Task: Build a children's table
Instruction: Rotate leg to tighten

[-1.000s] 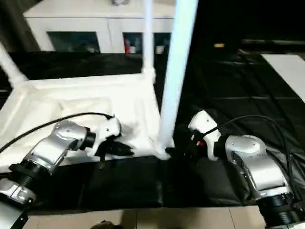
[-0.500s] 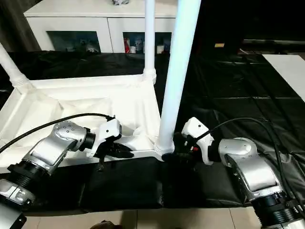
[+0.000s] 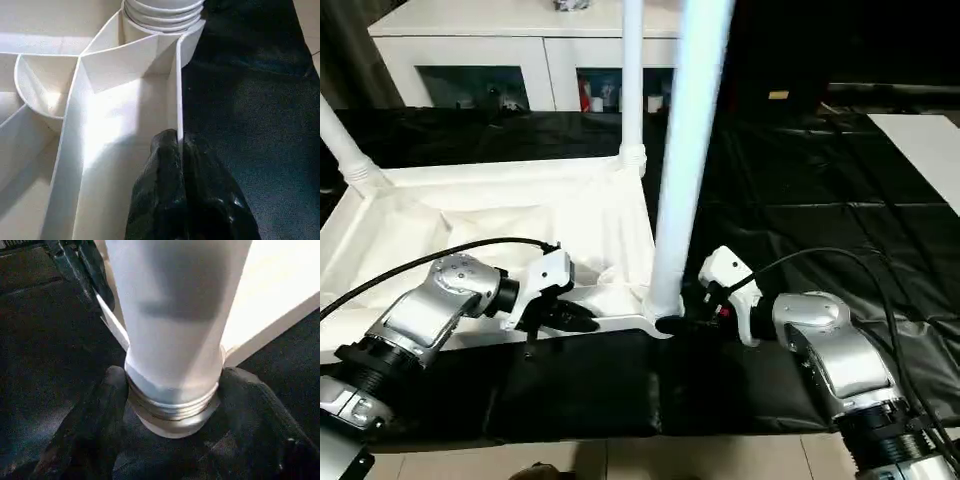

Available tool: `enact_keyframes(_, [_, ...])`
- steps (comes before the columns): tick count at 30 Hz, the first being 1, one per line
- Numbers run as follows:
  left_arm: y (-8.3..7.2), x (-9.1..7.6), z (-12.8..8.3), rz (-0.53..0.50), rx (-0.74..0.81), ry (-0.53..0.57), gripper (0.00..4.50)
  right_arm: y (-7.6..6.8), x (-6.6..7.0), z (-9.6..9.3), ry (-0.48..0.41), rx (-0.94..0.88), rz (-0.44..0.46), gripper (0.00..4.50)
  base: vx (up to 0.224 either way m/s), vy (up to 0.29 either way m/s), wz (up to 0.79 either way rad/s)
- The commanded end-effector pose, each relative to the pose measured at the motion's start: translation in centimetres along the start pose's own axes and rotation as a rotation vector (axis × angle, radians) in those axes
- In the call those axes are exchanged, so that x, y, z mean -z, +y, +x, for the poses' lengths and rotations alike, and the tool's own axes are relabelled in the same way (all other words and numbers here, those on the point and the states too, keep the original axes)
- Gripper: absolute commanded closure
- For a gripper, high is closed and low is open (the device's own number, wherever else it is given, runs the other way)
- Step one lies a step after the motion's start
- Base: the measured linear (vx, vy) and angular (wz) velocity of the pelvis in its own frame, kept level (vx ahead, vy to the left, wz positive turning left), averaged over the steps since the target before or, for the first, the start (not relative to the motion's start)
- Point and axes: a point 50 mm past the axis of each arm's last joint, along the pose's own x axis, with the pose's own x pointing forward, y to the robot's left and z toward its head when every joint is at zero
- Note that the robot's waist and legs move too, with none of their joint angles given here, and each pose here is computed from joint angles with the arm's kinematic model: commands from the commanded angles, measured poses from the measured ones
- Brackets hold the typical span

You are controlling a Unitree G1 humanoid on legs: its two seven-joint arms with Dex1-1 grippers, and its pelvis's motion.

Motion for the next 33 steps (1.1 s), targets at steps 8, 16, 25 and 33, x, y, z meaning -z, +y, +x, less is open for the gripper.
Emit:
enact_keyframes(8, [-0.2,-1.2,0.2,0.043,0.042,-0.026,4.50,0.1,-0.4,0.6,-0.043,-0.019,0.006,2.33,0.000,0.000,0.00])
enact_keyframes(16, [-0.3,-1.2,0.2,0.040,0.048,-0.026,4.50,0.4,-0.4,0.8,-0.067,-0.034,0.008,2.81,0.000,0.000,0.00])
enact_keyframes(25, [-0.4,-1.2,0.3,0.042,0.054,-0.022,4.50,-0.2,-1.4,1.1,-0.124,0.012,-0.027,2.19,0.000,0.000,0.00])
enact_keyframes(33, [-0.4,-1.3,0.4,0.043,0.061,-0.022,4.50,-0.2,-1.5,1.5,-0.118,-0.016,-0.036,1.70,0.000,0.000,0.00])
